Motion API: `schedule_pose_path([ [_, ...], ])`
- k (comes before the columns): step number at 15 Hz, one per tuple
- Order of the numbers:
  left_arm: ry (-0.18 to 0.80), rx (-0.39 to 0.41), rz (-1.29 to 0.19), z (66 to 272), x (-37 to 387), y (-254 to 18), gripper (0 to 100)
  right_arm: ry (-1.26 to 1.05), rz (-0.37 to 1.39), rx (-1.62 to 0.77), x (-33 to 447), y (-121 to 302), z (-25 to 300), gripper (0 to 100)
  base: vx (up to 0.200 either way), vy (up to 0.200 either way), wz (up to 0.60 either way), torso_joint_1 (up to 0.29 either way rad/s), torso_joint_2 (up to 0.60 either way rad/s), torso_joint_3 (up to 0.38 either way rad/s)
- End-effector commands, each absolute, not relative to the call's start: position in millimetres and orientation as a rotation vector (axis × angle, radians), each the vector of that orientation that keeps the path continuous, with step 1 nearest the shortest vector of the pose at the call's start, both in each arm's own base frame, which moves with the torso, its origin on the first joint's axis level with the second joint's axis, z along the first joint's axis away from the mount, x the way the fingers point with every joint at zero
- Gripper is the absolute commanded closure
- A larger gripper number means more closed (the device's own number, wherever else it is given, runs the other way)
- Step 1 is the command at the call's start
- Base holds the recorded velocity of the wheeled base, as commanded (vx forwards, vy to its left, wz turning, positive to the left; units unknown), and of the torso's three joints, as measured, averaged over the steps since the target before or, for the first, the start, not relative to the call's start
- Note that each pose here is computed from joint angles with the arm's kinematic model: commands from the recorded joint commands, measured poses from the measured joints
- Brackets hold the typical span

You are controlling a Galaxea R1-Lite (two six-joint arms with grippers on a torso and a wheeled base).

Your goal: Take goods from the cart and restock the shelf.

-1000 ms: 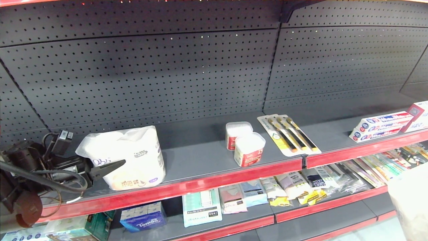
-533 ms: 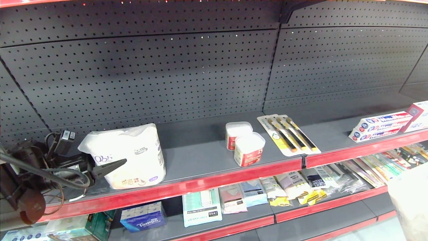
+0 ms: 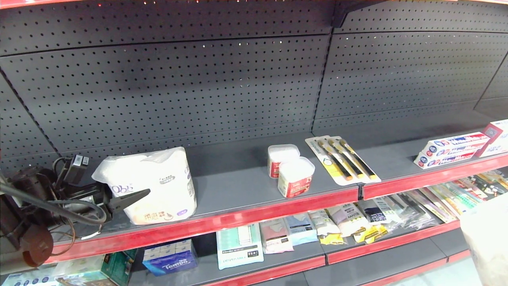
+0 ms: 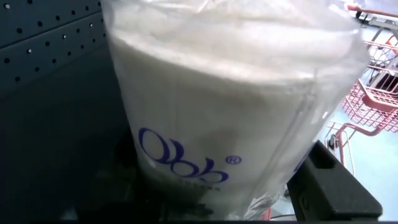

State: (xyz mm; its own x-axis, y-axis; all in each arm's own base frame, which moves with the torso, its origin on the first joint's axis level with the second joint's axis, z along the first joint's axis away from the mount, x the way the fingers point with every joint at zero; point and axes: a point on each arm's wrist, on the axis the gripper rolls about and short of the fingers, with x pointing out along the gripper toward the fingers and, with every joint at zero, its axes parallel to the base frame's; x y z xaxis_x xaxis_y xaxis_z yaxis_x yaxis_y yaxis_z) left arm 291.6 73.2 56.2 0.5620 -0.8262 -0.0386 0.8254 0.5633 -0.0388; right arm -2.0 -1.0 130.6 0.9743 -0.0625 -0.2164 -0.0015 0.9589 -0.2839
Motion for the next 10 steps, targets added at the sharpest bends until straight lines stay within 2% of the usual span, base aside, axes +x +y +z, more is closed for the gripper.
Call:
schedule_pose_path([
  [1, 0.052, -0.015, -0.974, 57.1, 291.2, 73.4, 100, 0.227, -0.031, -0.287, -1.9, -1.0, 130.6, 100, 0.000, 0.000, 0.00, 0.000, 0.00, 0.000],
  [4, 0.055, -0.015, -0.977, 55.4, 289.5, 72.8, 100, 0.228, -0.031, -0.287, -1.7, -1.0, 130.6, 100, 0.000, 0.000, 0.00, 0.000, 0.00, 0.000],
  [5, 0.053, -0.013, -0.979, 55.6, 289.8, 72.9, 0, 0.228, -0.031, -0.287, -1.7, -1.0, 130.6, 100, 0.000, 0.000, 0.00, 0.000, 0.00, 0.000],
  [10, 0.070, -0.036, -0.979, 56.5, 283.3, 70.3, 0, 0.230, -0.030, -0.287, -1.5, -1.0, 130.6, 100, 0.000, 0.000, 0.00, 0.000, 0.00, 0.000],
])
